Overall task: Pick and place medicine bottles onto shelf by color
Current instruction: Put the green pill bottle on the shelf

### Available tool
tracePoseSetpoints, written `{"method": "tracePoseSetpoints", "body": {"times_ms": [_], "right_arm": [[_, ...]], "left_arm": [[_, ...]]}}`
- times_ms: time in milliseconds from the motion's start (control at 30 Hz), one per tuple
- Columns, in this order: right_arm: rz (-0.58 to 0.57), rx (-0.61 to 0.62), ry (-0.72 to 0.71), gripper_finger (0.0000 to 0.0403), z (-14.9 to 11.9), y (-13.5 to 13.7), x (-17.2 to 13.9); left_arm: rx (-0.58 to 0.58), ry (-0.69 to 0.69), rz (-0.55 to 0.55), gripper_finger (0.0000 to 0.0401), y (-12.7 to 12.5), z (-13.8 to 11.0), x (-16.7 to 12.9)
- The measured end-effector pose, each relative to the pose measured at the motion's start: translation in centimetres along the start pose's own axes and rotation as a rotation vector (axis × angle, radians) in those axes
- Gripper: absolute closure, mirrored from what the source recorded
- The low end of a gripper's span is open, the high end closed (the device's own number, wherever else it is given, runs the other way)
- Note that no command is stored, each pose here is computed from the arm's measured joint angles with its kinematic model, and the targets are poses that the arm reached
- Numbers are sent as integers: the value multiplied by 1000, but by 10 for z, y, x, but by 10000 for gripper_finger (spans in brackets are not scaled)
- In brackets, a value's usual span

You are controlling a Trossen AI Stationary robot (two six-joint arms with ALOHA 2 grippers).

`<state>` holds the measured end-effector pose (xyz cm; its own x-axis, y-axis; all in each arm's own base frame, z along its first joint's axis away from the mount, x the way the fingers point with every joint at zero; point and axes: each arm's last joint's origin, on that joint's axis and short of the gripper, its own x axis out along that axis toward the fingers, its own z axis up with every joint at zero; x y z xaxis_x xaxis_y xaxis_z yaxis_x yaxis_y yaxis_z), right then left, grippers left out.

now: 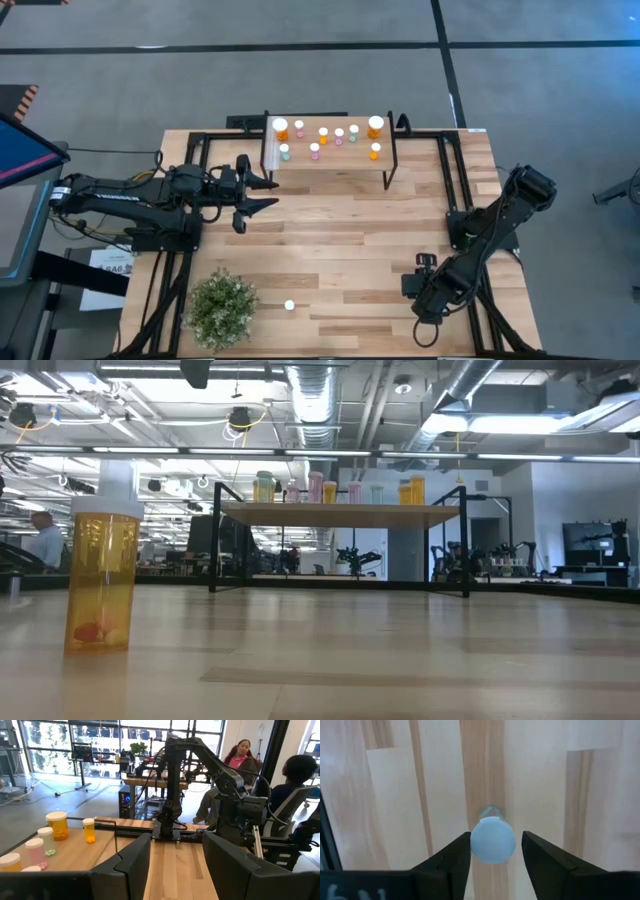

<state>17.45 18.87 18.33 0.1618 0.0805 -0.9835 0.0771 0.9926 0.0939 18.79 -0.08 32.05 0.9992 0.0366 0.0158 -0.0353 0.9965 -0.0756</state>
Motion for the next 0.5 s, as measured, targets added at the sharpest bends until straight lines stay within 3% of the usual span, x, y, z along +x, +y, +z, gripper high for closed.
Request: {"method": "tracePoseSetpoints", "body": {"times_ms": [300,500], "right_arm": [[7,-10,-1,261,1,0,0],[20,-12,-6,271,4,-2,-2]], "left_arm": [[0,1,0,231,0,0,0],[-6,15,2,231,0,-1,0]]}}
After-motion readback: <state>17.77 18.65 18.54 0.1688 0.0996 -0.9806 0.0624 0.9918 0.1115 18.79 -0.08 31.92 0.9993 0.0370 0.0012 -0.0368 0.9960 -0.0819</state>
